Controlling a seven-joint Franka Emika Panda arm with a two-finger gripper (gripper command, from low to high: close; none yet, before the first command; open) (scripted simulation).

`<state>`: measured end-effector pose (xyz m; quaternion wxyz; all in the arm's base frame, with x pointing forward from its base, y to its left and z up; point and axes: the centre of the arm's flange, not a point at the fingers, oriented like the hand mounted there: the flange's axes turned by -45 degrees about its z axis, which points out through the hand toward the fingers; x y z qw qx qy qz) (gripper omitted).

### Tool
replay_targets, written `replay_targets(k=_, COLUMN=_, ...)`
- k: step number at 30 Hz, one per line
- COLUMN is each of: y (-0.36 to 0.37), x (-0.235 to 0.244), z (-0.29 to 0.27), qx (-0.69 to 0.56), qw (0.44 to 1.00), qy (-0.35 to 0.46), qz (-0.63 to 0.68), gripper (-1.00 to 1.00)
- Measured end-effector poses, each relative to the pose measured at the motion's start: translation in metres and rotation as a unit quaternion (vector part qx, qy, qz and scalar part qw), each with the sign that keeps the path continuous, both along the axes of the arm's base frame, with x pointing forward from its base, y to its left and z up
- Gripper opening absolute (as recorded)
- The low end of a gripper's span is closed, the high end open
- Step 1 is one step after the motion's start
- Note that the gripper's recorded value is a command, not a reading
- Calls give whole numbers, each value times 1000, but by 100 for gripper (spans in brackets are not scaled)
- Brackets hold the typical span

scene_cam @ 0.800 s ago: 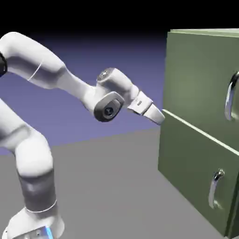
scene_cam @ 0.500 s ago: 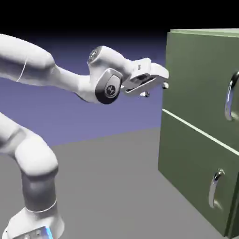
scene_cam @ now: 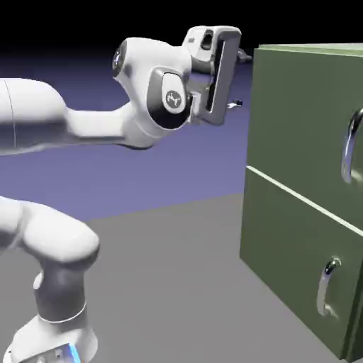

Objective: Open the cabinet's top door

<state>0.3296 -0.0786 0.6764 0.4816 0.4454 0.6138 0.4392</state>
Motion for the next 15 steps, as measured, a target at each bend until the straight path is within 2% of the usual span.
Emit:
replay_targets(k=7, y=-57, x=2, z=-1, qx=-189, qw=979, qy=-70, qz=13, gripper=0)
replay_targets(k=15, y=-119, x=29, z=-40, qx=-394, qw=913, qy=-110, qz=9, gripper=0)
